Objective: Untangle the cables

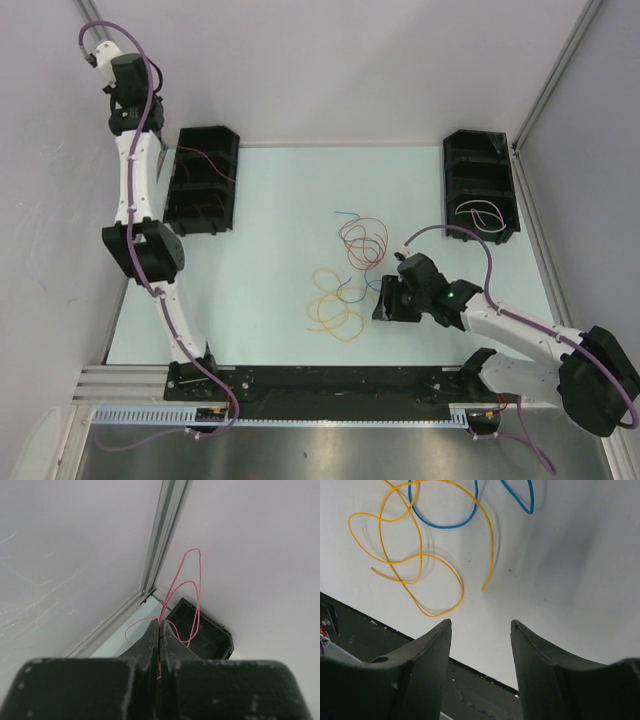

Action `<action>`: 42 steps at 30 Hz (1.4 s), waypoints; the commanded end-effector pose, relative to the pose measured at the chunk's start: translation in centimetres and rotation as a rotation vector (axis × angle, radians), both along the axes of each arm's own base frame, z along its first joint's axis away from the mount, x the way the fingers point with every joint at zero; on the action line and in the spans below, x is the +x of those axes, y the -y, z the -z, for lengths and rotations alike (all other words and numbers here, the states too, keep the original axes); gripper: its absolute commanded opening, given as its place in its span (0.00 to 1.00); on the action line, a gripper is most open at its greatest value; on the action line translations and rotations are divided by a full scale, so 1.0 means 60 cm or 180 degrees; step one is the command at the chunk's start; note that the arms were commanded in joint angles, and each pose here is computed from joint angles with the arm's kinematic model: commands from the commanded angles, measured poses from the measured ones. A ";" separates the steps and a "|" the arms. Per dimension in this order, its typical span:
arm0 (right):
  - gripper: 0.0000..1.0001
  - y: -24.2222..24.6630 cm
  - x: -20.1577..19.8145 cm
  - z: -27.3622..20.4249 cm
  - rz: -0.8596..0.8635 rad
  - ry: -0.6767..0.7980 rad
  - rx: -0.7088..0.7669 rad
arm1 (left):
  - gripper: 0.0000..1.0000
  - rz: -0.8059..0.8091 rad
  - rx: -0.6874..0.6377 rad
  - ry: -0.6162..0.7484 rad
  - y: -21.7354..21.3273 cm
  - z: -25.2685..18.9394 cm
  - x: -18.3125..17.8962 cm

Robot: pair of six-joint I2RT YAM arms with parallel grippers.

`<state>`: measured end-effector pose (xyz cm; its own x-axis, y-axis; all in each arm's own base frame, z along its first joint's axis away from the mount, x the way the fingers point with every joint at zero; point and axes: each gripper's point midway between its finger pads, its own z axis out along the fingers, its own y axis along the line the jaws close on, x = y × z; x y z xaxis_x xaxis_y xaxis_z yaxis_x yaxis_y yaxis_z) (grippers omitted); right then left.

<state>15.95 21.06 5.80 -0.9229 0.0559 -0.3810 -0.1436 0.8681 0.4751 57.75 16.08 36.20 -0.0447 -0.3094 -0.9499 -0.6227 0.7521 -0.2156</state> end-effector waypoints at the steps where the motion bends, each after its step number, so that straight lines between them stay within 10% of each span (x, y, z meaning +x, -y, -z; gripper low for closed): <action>1: 0.55 -0.004 -0.004 -0.010 0.0137 0.0004 0.0036 | 0.00 -0.0037 -0.0122 0.0113 -0.005 -0.012 0.003; 29: 0.55 0.005 -0.018 -0.009 0.0184 0.0226 -0.0203 | 0.01 0.0154 0.0102 -0.0702 0.116 0.200 0.020; 42: 0.55 0.014 -0.026 0.003 -0.0007 0.0293 -0.0285 | 0.00 -0.0075 -0.0532 -0.1104 0.044 0.308 -0.006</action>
